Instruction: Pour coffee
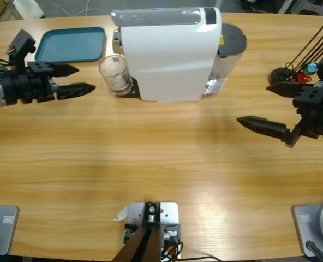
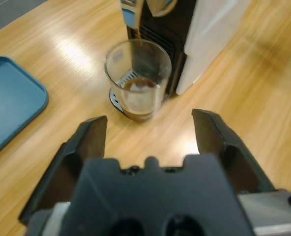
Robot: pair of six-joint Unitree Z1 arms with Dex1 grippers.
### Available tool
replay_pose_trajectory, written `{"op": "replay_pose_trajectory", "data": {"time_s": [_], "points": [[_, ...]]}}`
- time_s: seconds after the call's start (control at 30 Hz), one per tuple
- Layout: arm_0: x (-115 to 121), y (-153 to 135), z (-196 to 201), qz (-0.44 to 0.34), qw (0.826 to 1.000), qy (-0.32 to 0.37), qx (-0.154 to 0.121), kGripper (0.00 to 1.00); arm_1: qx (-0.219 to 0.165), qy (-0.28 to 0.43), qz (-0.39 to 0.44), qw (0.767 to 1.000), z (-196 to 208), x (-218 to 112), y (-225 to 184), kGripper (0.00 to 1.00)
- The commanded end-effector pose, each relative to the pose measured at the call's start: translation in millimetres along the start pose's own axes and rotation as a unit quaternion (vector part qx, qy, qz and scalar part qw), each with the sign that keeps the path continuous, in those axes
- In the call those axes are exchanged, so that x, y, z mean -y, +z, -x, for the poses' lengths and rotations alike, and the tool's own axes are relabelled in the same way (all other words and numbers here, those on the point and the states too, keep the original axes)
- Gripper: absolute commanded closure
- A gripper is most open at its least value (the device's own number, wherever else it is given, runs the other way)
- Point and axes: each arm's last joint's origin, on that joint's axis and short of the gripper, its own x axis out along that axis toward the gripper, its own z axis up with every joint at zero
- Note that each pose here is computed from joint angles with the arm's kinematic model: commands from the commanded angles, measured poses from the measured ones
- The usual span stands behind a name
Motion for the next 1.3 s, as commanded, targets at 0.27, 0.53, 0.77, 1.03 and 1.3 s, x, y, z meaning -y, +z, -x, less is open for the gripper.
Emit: {"op": "replay_pose_trajectory", "data": {"time_s": [0.27,0.53,0.77,1.03,1.3], "points": [[-20,-20,-45,0.037,0.996,-0.079,-0.014,0.271,-0.008,-0.008,-0.004,1.0,-2,0,-8,0.0],[-27,-22,-53,0.035,0.997,-0.058,-0.02,0.271,-0.01,-0.008,-0.005,1.0,-3,0,-8,0.0],[-33,-12,-62,0.02,0.999,-0.049,-0.01,0.256,-0.014,-0.009,-0.005,1.0,-5,0,-7,0.0],[-36,-15,-76,0.019,0.997,-0.066,-0.017,0.053,-0.016,-0.01,-0.006,1.0,-6,0,-7,0.0],[-39,-15,-86,0.023,0.996,-0.081,-0.019,0.046,-0.02,-0.01,-0.006,1.0,-8,0,-6,0.0]]}}
